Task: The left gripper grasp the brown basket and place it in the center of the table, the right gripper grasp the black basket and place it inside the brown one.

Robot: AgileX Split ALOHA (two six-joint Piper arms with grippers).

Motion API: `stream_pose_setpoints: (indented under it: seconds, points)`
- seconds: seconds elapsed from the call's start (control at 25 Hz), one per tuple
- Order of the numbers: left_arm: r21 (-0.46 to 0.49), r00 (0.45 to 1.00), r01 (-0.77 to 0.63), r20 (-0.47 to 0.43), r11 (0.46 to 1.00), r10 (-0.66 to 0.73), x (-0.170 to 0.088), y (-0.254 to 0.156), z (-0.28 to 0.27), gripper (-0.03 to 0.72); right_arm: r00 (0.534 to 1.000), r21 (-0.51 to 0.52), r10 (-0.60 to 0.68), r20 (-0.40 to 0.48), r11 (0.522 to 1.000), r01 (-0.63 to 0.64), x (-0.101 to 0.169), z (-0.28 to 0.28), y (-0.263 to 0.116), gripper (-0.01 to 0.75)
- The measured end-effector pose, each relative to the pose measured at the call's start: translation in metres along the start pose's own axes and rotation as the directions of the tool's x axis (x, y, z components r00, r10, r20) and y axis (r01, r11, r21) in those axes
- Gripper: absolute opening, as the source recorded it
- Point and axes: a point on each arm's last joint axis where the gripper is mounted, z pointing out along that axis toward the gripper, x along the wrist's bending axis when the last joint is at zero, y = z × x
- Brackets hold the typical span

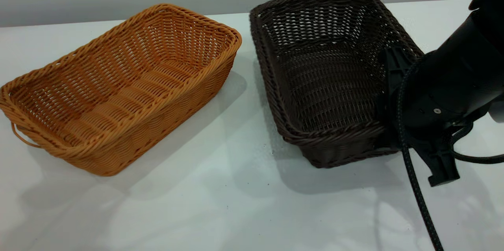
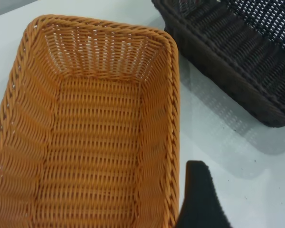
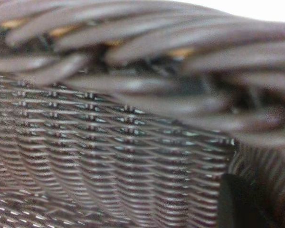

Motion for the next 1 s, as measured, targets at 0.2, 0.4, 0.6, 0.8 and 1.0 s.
stream_pose_setpoints:
  seconds: [0.2, 0.4, 0.6, 0.8, 1.0]
  points:
    - [0.006, 1.0, 0.001, 0.013, 1.0, -0.001, -0.001, -0.001, 0.0, 0.406, 1.0, 0.021, -0.005, 0.002, 1.0, 0.005, 0.0, -0.002, -0.002, 0.123]
    - [0.01, 1.0, 0.011, 0.011, 1.0, -0.011, 0.0, -0.001, 0.002, 0.406, 0.999, 0.011, 0.016, -0.051, 1.0, -0.015, 0.011, -0.013, 0.005, 0.123]
    - [0.043, 0.998, 0.056, -0.009, 0.998, -0.055, 0.008, -0.005, 0.014, 0.406, 0.993, 0.005, -0.034, -0.11, 0.999, 0.035, 0.025, -0.028, 0.025, 0.123]
    - [0.091, 0.993, 0.115, -0.033, 0.989, -0.112, 0.022, -0.011, 0.036, 0.406, 0.981, -0.016, -0.101, -0.164, 0.995, 0.099, 0.037, -0.043, 0.051, 0.123]
    - [0.169, 0.996, 0.079, 0.029, 0.982, -0.085, 0.016, -0.019, 0.067, 0.406, 0.965, -0.031, -0.18, -0.191, 0.984, 0.177, 0.043, -0.051, 0.076, 0.123]
